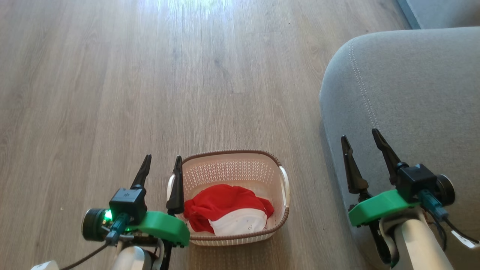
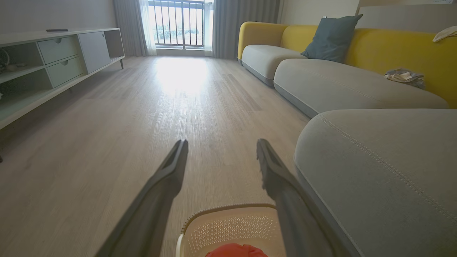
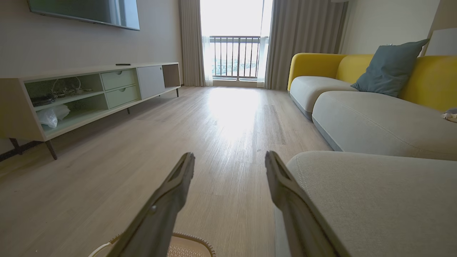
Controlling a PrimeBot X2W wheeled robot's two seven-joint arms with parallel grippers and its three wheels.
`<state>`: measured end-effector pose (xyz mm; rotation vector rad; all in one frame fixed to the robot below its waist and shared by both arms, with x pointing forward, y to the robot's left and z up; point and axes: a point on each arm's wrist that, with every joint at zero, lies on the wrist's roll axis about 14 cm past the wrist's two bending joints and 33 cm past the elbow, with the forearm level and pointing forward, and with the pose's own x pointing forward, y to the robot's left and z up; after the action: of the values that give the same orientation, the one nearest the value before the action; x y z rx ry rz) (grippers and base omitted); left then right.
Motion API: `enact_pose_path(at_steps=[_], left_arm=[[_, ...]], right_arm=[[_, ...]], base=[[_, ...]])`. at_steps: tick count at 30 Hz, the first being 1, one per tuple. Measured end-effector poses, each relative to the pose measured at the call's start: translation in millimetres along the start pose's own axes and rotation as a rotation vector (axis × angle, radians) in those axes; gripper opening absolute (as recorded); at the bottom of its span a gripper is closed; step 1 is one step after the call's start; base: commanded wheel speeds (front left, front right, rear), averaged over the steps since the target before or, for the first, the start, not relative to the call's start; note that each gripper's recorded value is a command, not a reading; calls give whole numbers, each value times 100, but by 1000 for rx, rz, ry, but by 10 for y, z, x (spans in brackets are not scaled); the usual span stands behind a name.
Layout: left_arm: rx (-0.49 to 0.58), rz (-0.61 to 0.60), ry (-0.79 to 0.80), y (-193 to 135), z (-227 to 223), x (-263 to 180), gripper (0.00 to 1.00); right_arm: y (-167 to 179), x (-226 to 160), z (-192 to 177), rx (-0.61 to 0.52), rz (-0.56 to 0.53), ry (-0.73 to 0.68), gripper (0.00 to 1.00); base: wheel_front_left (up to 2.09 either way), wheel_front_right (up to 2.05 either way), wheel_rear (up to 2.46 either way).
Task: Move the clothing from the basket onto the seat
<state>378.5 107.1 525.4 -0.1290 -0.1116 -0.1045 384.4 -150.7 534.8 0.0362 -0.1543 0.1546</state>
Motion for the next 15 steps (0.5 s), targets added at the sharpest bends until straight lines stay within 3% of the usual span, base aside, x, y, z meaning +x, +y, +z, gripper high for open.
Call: enact_pose_path(at_steps=[8, 15], left_arm=[[-4, -31, 52, -62, -181, 31, 100], [41, -109, 165, -187, -623, 152, 100]], right_arm=[[-87, 9, -131, 2, -24, 37, 100], [-211, 117, -414, -27, -47, 112, 100]], base=[[0, 0, 0], [0, 0, 0]])
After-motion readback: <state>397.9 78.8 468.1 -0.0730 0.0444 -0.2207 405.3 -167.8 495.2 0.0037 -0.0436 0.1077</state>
